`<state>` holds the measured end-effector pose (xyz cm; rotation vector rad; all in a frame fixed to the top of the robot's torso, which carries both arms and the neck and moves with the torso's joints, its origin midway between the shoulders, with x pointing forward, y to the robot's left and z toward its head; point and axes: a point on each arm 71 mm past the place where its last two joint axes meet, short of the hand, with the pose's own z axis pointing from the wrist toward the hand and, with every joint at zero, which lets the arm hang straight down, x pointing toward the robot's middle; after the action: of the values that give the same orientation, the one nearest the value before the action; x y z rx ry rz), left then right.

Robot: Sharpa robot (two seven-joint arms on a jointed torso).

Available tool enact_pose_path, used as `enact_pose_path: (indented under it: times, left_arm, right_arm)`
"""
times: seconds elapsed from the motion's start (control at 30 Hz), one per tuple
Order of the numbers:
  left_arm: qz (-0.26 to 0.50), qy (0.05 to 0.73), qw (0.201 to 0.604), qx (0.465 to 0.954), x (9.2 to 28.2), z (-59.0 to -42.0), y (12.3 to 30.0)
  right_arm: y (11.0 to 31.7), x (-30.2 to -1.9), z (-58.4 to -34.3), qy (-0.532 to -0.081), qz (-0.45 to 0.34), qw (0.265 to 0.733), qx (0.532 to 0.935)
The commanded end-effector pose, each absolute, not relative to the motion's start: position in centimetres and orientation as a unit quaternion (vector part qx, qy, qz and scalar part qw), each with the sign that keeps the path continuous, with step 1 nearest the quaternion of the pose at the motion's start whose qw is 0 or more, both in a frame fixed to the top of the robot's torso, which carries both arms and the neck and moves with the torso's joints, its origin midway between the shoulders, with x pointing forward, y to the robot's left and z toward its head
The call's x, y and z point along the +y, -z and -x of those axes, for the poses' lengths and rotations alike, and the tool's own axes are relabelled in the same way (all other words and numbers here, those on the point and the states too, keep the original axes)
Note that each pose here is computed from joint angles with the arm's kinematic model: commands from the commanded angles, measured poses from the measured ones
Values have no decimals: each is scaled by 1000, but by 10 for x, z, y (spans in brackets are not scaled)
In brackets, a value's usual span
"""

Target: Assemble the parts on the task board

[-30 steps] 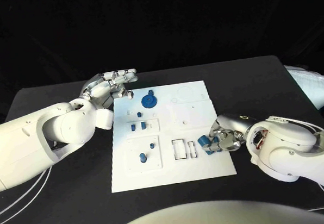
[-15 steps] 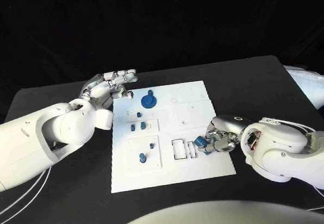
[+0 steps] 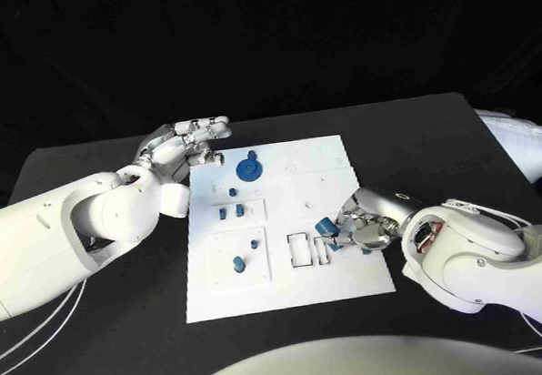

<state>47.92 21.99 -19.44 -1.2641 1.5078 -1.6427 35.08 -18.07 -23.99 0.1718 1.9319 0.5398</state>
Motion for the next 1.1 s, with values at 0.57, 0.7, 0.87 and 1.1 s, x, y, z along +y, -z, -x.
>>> enact_pose_path:
  times: [0.57, 0.7, 0.87, 1.1]
  left_arm:
    - [466, 622, 275, 566, 216, -478, 194]
    - [466, 622, 275, 567, 216, -477, 194]
    - [466, 622, 274, 567, 216, -477, 194]
    - [466, 622, 274, 567, 216, -477, 194]
  right_arm:
    - [250, -147, -352, -248, -65, 476, 841]
    - [251, -143, -352, -248, -56, 473, 844]
    - [253, -140, -353, -246, -49, 473, 845]
    - [255, -139, -356, -241, -45, 475, 845]
